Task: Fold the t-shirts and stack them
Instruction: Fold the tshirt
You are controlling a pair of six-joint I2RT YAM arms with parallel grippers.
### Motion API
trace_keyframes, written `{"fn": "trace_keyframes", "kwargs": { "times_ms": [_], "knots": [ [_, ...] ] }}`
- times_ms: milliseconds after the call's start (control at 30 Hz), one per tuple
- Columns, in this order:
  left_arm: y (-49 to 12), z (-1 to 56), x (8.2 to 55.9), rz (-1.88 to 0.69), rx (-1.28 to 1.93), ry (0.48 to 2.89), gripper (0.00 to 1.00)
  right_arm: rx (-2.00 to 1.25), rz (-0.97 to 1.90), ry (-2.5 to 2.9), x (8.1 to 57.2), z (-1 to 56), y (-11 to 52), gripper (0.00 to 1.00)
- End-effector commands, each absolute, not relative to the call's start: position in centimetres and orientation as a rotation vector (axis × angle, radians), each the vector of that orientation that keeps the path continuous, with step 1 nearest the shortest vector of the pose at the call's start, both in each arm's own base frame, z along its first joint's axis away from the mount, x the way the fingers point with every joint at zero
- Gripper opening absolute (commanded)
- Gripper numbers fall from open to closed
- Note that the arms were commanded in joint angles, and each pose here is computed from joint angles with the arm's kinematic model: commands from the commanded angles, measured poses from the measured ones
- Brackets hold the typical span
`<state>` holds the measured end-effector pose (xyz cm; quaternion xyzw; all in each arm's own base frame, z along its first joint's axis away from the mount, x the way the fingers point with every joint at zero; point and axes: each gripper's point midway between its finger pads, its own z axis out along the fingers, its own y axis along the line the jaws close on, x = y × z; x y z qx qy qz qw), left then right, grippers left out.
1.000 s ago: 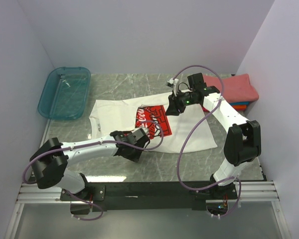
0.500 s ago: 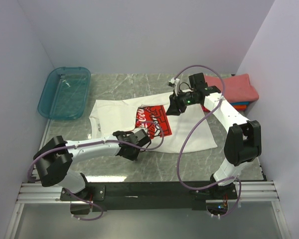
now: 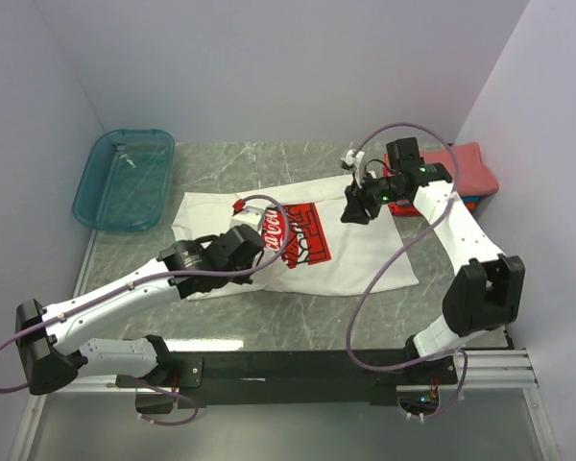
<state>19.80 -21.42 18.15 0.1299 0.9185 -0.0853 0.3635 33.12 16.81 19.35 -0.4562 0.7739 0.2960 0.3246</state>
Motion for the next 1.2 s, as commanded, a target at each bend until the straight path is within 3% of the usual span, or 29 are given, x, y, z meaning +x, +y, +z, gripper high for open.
{"fn": "trace_keyframes", "kwargs": {
  "times_ms": [0,167,300,467,700,967,1167],
  "knots": [
    [-19.1,19.0,20.7,-0.089,0.309,2.346,0.0,-1.331,0.615,1.979,31.0,20.5,14.1,0.46],
    [-17.5,21.8,21.2,-0.067,0.253,2.292,0.0,-1.385,0.448,2.041,29.6,17.7,8.8,0.52],
    [-17.1,23.5,20.5,-0.142,0.229,2.262,0.0,-1.409,0.493,2.106,27.6,15.8,6.2,0.53],
    [-14.8,24.1,20.5,-0.115,0.122,2.244,0.0,-1.472,0.589,2.141,24.8,13.4,5.5,0.55],
    [-12.1,25.9,22.7,-0.048,-0.037,2.153,0.0,-1.467,0.505,2.152,24.5,11.8,4.5,0.55],
    [-13.3,26.0,23.7,-0.107,0.029,2.129,0.0,-1.685,0.483,2.047,22.4,9.0,2.6,0.55],
    [-13.7,25.6,23.7,-0.131,0.05,2.124,0.0,-1.711,0.343,2.162,23.4,5.3,-0.1,0.55]
  ]
}}
